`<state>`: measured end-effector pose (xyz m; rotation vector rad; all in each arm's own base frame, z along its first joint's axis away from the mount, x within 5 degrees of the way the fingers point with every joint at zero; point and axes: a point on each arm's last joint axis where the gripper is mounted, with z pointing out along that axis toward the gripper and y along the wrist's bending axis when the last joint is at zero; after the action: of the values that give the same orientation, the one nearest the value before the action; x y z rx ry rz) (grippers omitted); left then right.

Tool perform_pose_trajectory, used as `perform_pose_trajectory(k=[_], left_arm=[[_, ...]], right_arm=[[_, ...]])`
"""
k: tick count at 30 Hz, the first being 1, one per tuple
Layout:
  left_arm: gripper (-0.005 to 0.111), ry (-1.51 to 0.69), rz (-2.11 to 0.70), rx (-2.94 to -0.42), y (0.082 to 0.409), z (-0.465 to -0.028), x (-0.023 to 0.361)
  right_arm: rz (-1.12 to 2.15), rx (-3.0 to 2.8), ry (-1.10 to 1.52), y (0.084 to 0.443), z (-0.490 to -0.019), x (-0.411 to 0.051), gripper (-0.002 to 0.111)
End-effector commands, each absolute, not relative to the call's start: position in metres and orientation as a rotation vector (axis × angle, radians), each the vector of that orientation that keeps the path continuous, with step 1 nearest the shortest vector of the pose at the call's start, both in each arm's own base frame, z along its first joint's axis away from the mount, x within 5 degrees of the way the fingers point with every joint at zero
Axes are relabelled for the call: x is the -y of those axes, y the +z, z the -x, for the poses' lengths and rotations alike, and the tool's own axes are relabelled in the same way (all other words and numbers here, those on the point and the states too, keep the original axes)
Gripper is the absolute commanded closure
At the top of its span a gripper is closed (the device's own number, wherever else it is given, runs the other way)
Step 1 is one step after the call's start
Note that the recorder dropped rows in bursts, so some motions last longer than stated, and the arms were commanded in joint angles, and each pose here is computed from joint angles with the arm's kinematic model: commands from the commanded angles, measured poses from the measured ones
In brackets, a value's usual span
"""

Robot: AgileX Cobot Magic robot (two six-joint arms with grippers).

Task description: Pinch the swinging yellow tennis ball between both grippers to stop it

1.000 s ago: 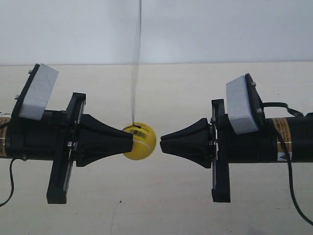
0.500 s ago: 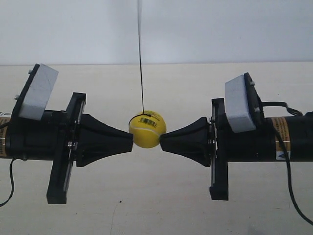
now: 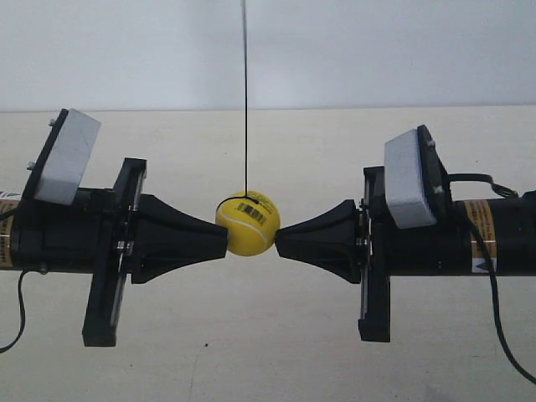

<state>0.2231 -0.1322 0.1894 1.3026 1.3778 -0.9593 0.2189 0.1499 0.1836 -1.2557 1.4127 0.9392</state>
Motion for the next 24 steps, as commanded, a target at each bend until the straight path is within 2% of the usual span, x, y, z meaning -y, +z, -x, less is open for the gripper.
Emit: perform_pose_trajectory(k=[1,12,24], left_arm=[[0.102,-0.933,-1.284,-1.393,0.1895,-0.2266,0.1331],[0.102,-0.821,-1.237,-1.418,0.1885,-0.2359,0.1303],[0.102,-0.814,-1.238,-1.425,0.1879,-0.2363,0.1301]], right_arm=[[1.25,-1.401,0.904,0.185,-0.2217,-0.15,0.108],[1.214,-1.408,0.83,0.1853,-0.2279,-0.1486,0.108],[1.199,-1.404,0.811,0.186,-0.2298,-0.1482,0.108]])
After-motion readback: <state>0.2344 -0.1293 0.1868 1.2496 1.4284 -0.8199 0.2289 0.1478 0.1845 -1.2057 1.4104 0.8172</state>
